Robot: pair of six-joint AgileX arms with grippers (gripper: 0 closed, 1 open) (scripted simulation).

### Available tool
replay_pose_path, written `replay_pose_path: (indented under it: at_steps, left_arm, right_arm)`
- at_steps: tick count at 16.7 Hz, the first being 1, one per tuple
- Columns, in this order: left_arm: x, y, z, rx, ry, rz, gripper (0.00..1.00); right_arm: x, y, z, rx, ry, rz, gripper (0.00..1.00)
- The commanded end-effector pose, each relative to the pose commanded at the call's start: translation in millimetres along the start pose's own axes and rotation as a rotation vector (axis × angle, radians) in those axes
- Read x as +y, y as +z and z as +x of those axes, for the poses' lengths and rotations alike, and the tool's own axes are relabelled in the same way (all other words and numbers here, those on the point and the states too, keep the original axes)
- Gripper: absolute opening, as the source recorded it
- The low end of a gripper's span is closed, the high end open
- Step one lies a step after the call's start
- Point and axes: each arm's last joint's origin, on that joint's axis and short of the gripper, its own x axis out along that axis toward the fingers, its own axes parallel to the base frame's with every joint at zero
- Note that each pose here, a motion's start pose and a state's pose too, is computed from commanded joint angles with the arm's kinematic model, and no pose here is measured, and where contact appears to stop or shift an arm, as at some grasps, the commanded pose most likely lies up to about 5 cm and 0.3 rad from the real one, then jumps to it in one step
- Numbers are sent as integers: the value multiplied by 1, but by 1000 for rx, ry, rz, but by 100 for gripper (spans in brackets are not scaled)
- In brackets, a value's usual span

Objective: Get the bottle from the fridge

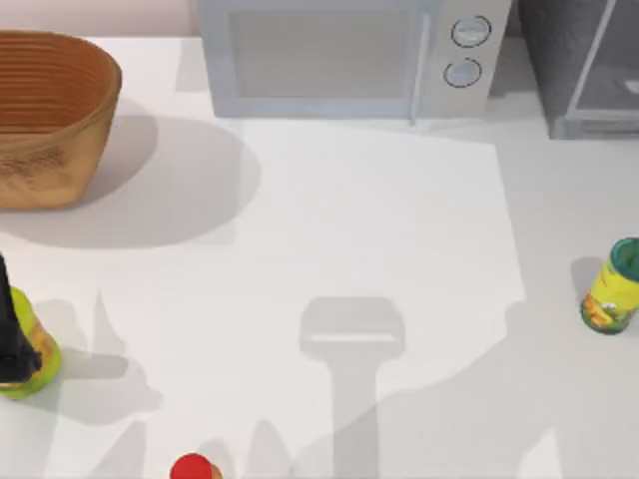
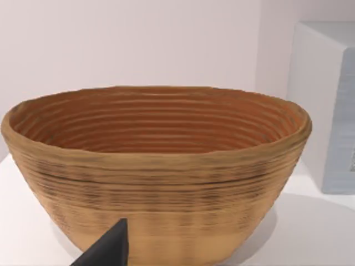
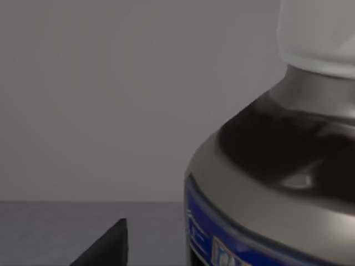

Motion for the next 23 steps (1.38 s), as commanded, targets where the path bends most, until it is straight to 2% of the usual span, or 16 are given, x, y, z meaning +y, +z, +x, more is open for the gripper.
replay_pose_path:
  at_steps: [13, 23]
  left_arm:
    - [0, 0, 0, 0, 0, 0, 100]
    - [0, 0, 0, 0, 0, 0, 100]
  right_arm:
    - [0, 0, 0, 0, 0, 0, 2]
    - [-1, 2, 0, -2, -3, 2, 0]
